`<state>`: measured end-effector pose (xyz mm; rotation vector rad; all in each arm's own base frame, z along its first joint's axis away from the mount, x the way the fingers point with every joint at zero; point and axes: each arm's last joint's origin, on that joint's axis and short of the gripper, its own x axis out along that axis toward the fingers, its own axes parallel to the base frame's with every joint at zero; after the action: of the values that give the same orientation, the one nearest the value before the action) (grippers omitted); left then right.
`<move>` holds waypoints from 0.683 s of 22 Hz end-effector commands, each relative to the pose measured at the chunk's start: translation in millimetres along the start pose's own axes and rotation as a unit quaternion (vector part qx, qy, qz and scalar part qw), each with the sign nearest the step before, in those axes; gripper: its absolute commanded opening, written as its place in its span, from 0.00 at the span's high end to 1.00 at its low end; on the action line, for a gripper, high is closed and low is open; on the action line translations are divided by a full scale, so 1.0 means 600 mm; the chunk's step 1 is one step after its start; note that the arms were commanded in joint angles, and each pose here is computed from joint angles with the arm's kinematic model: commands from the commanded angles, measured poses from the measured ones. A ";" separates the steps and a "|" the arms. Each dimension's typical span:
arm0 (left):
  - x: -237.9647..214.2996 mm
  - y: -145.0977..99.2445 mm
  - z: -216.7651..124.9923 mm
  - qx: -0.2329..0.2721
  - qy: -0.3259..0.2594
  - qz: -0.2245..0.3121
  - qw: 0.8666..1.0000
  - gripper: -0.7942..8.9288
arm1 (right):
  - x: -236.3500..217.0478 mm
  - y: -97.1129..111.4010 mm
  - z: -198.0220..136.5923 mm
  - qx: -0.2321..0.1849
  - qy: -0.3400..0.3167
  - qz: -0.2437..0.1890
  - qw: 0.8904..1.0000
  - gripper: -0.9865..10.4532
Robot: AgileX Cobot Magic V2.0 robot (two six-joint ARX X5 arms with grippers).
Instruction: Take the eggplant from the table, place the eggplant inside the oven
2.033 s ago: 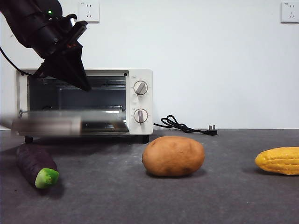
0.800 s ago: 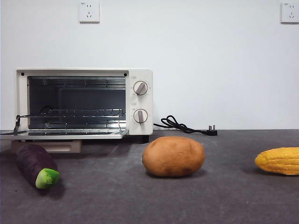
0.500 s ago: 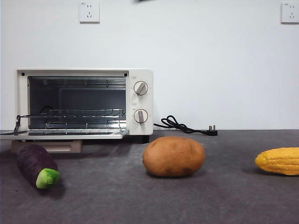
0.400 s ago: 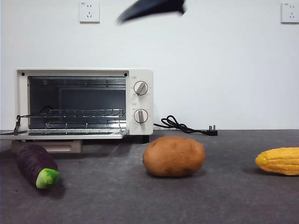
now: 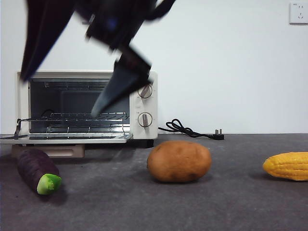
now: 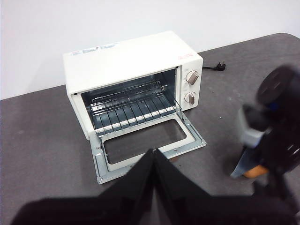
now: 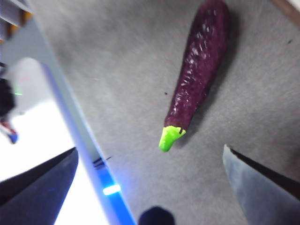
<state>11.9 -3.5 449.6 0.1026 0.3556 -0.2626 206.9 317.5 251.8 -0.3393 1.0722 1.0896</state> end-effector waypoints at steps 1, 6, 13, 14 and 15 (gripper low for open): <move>0.000 0.000 -0.002 -0.004 -0.001 0.000 1.000 0.92 | 0.044 -0.002 -0.002 0.022 0.020 -0.003 1.000 0.34; 0.000 0.000 -0.002 -0.002 -0.001 0.000 1.000 0.92 | 0.102 -0.006 -0.007 0.033 0.038 -0.023 0.998 0.34; 0.000 0.000 -0.002 0.007 -0.001 0.000 1.000 0.92 | 0.140 -0.005 -0.008 0.047 0.029 -0.047 0.997 0.39; 0.000 0.000 -0.002 0.008 -0.001 0.000 1.000 0.92 | 0.144 -0.001 -0.008 0.047 0.026 -0.046 0.997 0.40; 0.000 0.000 -0.002 0.008 -0.001 0.000 1.000 0.92 | 0.151 0.004 -0.009 0.047 0.025 -0.045 0.998 0.40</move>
<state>11.9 -3.5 449.6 0.1067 0.3550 -0.2637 208.6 360.9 183.2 -0.3364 1.1141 0.9643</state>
